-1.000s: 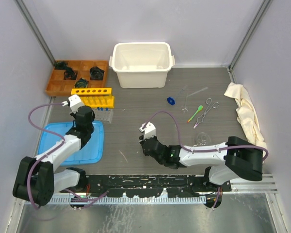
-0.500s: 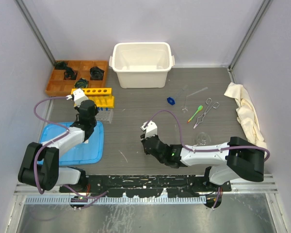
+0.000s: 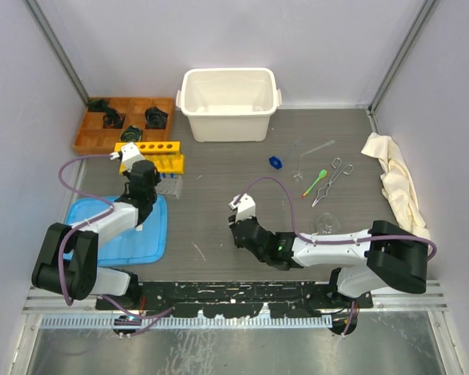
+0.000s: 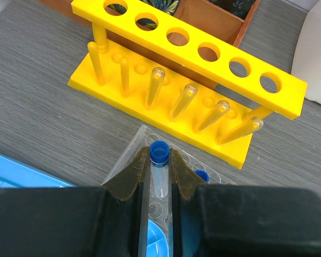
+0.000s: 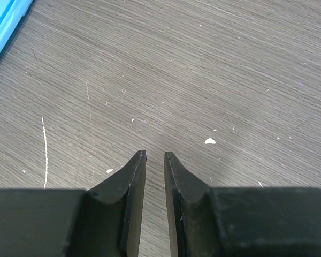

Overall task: Organize the chemistry lab equipment
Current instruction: Insert the test tube into the slot of the test tube rack.

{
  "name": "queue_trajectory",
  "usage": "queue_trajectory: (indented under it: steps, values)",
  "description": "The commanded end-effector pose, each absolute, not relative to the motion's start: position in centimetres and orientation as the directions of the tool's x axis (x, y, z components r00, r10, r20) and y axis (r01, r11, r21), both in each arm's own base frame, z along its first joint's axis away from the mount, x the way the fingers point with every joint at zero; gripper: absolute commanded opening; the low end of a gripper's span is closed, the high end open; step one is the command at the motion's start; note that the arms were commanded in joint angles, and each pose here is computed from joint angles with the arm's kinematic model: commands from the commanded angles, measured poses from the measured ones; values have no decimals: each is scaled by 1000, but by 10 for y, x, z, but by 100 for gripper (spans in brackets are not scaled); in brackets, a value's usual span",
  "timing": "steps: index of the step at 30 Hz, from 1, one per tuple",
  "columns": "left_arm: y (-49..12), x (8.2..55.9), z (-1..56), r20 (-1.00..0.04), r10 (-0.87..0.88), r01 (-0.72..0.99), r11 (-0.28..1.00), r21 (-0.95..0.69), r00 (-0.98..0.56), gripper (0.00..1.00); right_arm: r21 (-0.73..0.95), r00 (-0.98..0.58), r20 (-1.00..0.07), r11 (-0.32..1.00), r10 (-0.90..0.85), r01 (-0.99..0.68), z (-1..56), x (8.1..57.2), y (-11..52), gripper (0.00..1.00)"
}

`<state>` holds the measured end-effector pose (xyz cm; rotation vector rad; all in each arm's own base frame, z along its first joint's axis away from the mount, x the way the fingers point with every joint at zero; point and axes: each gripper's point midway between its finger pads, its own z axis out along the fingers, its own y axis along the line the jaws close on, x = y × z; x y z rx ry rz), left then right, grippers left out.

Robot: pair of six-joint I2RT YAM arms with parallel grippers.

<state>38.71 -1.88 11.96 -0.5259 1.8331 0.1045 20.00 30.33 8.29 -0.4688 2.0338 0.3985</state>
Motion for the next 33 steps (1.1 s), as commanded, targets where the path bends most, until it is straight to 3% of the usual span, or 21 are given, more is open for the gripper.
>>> queue_trajectory:
  steps: [1,33]
  values:
    - [-22,405,148,-933,-331,-388,885,-256,-140,0,113,-425,-900,884,-103,-454,100,207,301,27]
    - [-33,408,125,-924,-304,-345,914,-214,-233,2,113,-422,-901,888,-97,-445,101,210,296,26]
